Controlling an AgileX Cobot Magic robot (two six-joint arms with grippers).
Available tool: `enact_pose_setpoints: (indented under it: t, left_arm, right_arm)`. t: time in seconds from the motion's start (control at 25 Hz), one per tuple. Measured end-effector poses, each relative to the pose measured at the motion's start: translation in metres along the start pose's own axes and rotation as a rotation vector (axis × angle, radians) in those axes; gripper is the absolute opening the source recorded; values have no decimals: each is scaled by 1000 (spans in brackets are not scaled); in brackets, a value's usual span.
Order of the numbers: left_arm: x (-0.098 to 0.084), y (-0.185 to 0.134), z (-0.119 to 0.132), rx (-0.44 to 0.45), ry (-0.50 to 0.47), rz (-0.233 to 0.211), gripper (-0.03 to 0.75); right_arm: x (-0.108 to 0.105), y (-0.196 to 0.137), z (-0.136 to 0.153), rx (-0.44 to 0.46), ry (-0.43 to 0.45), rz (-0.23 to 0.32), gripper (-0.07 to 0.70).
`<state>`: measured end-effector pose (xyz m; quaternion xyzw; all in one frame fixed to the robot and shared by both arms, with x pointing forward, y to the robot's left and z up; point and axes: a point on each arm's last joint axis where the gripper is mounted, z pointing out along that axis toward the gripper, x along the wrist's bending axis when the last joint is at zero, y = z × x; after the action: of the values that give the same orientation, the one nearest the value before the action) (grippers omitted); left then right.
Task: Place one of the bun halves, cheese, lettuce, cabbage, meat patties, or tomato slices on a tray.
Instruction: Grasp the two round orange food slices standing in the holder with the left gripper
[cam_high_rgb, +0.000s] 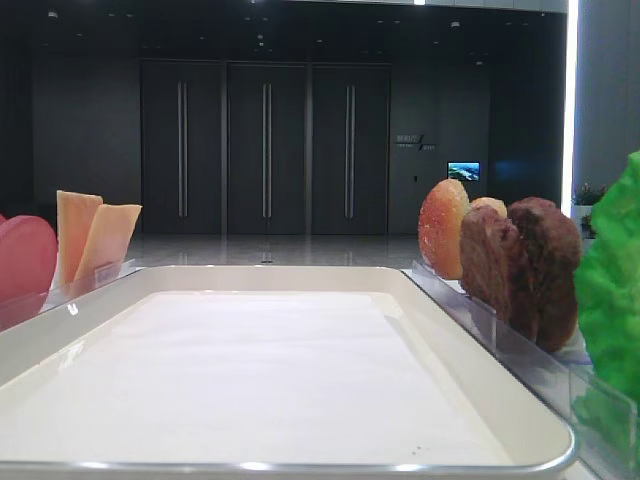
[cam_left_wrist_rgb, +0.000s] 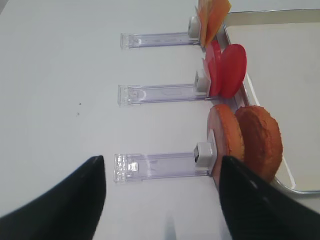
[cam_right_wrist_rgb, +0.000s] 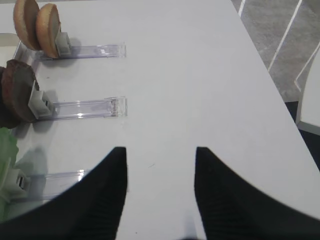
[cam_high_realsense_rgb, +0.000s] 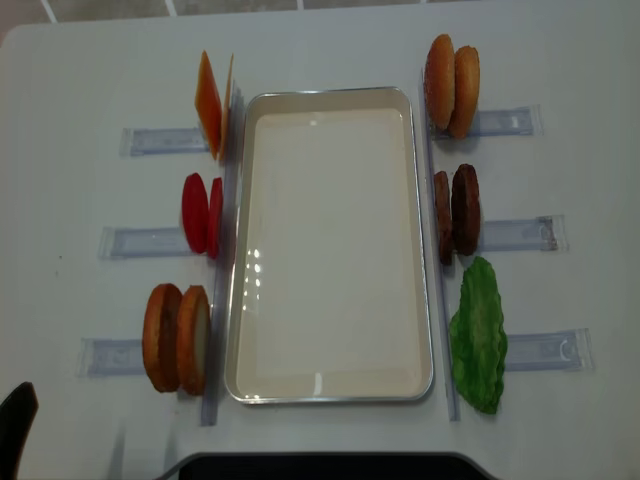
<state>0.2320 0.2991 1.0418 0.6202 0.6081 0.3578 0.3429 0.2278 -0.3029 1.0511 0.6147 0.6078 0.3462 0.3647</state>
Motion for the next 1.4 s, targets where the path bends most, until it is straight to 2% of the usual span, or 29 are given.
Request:
enact_pose_setpoints:
  t: [0.6, 1.12, 1.16, 1.2, 1.24, 1.4]
  left_arm:
    - [0, 0, 0, 0, -2, -5, 534]
    - [0, 3, -6, -3, -3, -24, 477]
    - [0, 3, -5, 14, -4, -38, 477]
    - [0, 7, -2, 89, -3, -57, 477]
    - [0, 7, -2, 89, -3, -57, 477]
    - [1, 23, 15, 308, 2, -113, 477]
  right_arm:
    - [0, 0, 0, 0, 0, 0, 307]
    - [0, 0, 0, 0, 0, 0, 307]
    - [0, 0, 0, 0, 0, 0, 307]
    - [0, 0, 0, 0, 0, 0, 307]
    - [0, 0, 0, 0, 0, 0, 307]
    - [0, 0, 0, 0, 0, 0, 307]
